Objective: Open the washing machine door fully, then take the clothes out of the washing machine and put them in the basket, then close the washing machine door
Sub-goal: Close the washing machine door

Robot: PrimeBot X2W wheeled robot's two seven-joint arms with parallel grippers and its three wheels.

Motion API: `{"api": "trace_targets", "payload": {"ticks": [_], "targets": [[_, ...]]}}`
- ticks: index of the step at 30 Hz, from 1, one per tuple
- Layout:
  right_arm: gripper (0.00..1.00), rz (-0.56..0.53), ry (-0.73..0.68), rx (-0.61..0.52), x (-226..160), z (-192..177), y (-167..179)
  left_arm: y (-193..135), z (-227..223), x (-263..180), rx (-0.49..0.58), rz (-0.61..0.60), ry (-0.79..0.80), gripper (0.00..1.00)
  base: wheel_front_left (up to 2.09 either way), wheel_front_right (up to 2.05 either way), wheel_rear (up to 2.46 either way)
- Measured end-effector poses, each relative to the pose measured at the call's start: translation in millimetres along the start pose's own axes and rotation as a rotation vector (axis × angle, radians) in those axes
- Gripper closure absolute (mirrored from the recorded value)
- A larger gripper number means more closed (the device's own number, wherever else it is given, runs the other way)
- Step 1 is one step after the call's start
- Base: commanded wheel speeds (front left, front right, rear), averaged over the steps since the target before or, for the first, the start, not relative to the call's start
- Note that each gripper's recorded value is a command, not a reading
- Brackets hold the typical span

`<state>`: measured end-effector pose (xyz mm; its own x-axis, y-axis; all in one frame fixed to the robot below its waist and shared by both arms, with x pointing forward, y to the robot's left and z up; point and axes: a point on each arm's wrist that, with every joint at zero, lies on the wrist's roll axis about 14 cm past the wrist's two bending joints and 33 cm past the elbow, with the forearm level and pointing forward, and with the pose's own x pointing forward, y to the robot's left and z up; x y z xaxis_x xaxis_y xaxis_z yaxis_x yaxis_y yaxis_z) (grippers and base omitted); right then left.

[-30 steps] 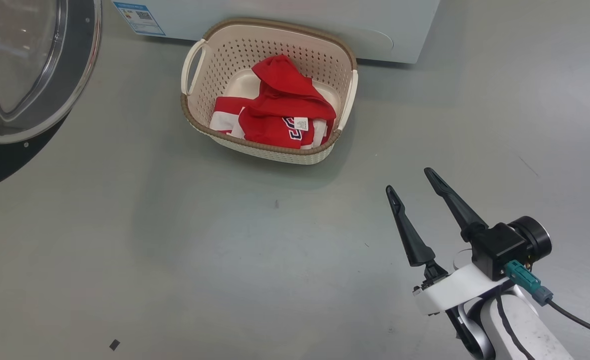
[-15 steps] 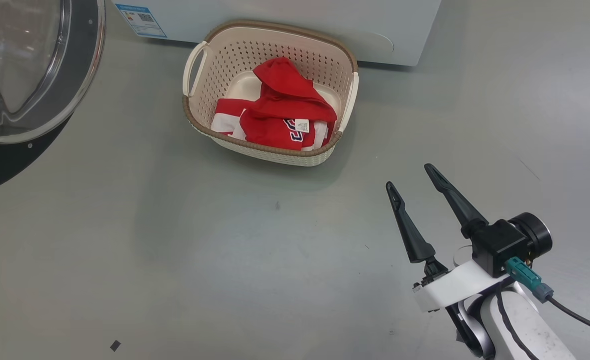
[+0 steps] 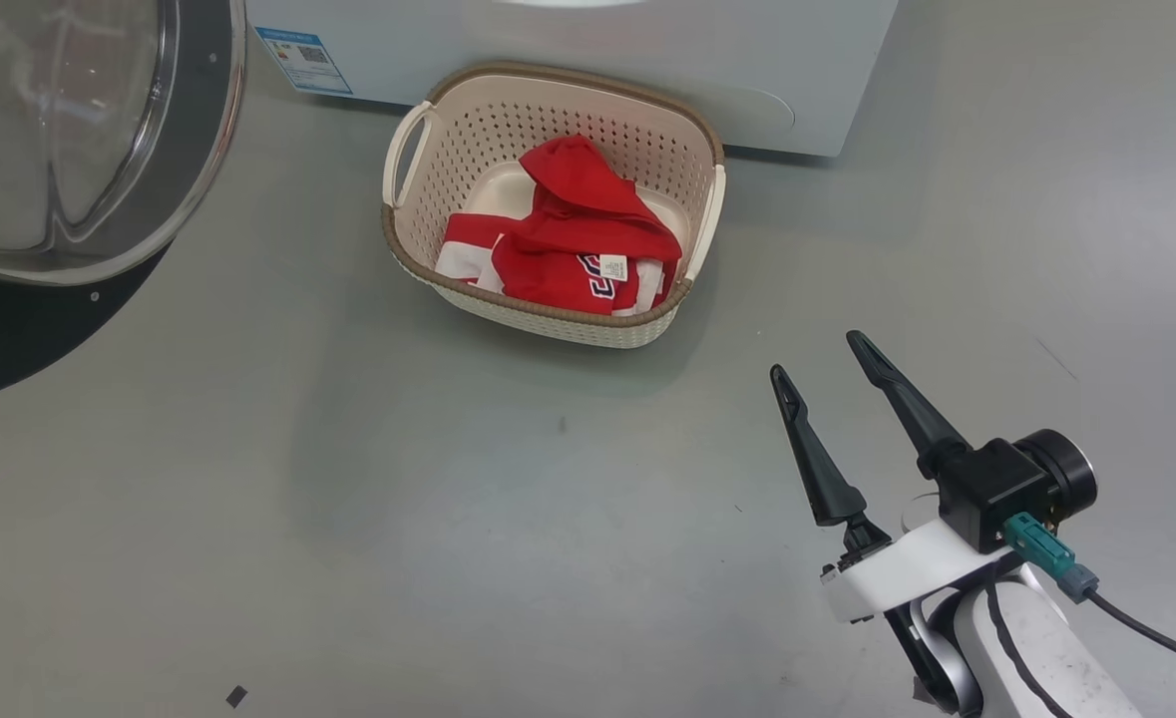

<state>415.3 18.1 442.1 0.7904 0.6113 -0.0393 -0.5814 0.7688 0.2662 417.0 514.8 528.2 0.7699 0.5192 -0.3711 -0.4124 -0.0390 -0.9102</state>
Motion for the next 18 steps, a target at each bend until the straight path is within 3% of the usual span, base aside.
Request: {"api": "trace_targets", "payload": {"ticks": [18], "targets": [[0.00,0.032,-0.031,-0.002,0,13,20,7,-24,-19,0.007,-0.044,0.129,1.00,0.00,0.00,0.00]]}}
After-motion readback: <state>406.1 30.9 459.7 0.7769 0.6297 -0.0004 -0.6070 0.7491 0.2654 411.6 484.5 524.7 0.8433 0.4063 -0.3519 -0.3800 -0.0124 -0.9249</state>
